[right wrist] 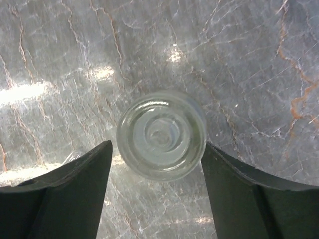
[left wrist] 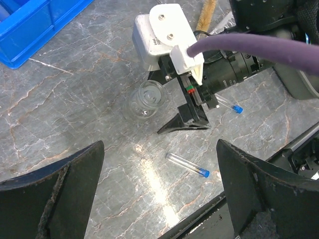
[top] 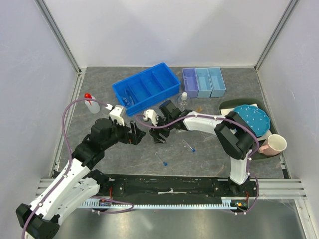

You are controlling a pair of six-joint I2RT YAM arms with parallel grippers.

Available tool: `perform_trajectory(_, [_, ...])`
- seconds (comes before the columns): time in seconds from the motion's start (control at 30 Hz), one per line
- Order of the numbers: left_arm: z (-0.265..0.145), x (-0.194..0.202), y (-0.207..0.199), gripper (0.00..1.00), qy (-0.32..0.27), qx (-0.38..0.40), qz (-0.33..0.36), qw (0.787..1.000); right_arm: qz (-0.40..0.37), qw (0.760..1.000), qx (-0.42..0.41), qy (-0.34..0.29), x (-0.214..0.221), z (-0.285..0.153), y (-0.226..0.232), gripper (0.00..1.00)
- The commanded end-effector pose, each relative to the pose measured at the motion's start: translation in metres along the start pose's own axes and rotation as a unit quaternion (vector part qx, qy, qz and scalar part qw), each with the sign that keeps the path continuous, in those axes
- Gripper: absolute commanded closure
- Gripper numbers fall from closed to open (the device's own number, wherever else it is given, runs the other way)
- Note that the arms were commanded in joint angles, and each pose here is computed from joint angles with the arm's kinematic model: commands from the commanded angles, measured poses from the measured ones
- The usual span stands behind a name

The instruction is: Organize the chemistry lab equipment

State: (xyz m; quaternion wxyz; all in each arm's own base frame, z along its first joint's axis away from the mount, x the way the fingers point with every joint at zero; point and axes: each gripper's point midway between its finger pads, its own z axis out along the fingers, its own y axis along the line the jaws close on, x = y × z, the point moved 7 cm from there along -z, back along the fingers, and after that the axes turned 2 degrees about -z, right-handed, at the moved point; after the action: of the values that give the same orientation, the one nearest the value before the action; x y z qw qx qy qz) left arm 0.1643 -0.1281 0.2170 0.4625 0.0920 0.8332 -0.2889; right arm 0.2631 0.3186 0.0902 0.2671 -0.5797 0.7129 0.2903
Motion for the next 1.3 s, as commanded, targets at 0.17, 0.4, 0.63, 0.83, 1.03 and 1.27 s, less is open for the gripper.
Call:
perform_trajectory(0.17, [0.001, 0.000, -0.005, 0.00, 0.010, 0.009, -0.034, 0.999, -0.049, 0.998, 0.013, -0.042, -0.035, -0.044, 0.009, 0.09])
perform_trajectory(0.4, [0.005, -0.004, -0.008, 0.00, 0.033, 0.009, -0.044, 0.998, -0.085, 0.995, 0.041, -0.034, -0.046, -0.099, -0.004, 0.02])
perform_trajectory(0.63, [0.033, -0.015, -0.010, 0.00, 0.121, -0.022, -0.060, 0.991, -0.072, 0.994, 0.020, -0.080, -0.048, -0.180, -0.006, 0.02])
perform_trajectory(0.83, [0.067, -0.025, -0.011, 0.02, 0.180, -0.026, -0.049, 0.982, -0.030, 0.989, 0.025, -0.143, -0.022, -0.202, -0.011, 0.02])
perform_trajectory(1.03, [0.100, -0.020, -0.006, 0.04, 0.234, -0.053, -0.010, 0.971, -0.009, 0.986, 0.047, -0.157, 0.001, -0.218, -0.023, 0.02])
perform_trajectory(1.27, [0.133, 0.002, -0.010, 0.06, 0.292, -0.083, 0.020, 0.953, 0.006, 0.986, 0.041, -0.163, 0.017, -0.218, -0.024, 0.02])
